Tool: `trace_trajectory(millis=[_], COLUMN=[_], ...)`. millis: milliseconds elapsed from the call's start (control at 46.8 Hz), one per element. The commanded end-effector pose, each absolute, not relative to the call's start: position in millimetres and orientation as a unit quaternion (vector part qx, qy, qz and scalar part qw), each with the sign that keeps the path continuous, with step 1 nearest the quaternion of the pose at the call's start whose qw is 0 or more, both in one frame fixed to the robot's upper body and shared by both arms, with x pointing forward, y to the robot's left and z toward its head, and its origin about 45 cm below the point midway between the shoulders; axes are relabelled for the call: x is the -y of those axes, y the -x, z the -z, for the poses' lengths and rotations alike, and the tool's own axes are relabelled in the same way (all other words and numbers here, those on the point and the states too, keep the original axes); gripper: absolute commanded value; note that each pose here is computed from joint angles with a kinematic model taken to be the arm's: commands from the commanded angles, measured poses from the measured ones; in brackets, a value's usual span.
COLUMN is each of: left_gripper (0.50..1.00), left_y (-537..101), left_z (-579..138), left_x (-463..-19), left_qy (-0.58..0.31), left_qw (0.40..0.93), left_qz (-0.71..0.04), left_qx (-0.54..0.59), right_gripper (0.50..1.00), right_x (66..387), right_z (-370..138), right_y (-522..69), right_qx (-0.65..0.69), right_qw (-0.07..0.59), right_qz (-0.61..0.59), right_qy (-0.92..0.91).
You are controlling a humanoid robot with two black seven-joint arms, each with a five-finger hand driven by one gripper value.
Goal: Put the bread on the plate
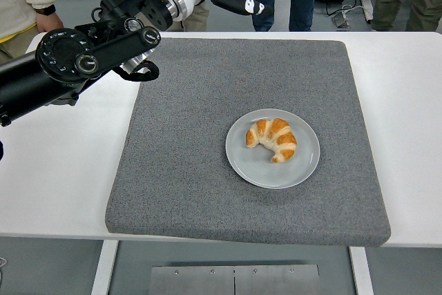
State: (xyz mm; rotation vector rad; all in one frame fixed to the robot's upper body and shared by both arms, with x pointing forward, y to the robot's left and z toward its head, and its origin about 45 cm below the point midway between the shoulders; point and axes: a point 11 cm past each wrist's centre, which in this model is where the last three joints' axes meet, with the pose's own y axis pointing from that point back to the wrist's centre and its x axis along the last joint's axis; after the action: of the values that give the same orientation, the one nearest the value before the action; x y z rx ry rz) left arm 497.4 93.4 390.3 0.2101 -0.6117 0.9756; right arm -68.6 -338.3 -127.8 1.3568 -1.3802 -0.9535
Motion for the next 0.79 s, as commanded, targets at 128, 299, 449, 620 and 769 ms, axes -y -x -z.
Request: trace_trajectory(millis=[128, 299, 449, 620, 769], left_gripper=[0.968, 0.968, 0.966, 0.966, 0.966], left_y=[-520, -532, -535, -540, -540], left_z=[-383, -363, -356, -340, -317], left_x=[-133, -165, -179, -190, -199], left_qy=[-0.054, -0.033, 0.008, 0.034, 0.049], left_qw=[0.82, 0.811, 0.815, 0.809, 0.803], left_qz=[-0.54, -0.574, -0.577, -0.586, -0.592], left_qx=[0.181, 0.112, 0.049, 0.001, -0.046], right_gripper=[1.0, 1.0, 1.0, 1.0, 1.0], right_x=[338, 338, 338, 338, 338], right_z=[128, 128, 128, 128, 128], right_y=[69, 69, 69, 69, 69], right_qx=[0.564, 0.564, 0.564, 0.564, 0.564], right_qw=[0.472, 0.472, 0.472, 0.472, 0.472], right_qz=[0.389, 0.389, 0.389, 0.389, 0.389], right_qy=[-0.554, -0.554, -0.554, -0.554, -0.554])
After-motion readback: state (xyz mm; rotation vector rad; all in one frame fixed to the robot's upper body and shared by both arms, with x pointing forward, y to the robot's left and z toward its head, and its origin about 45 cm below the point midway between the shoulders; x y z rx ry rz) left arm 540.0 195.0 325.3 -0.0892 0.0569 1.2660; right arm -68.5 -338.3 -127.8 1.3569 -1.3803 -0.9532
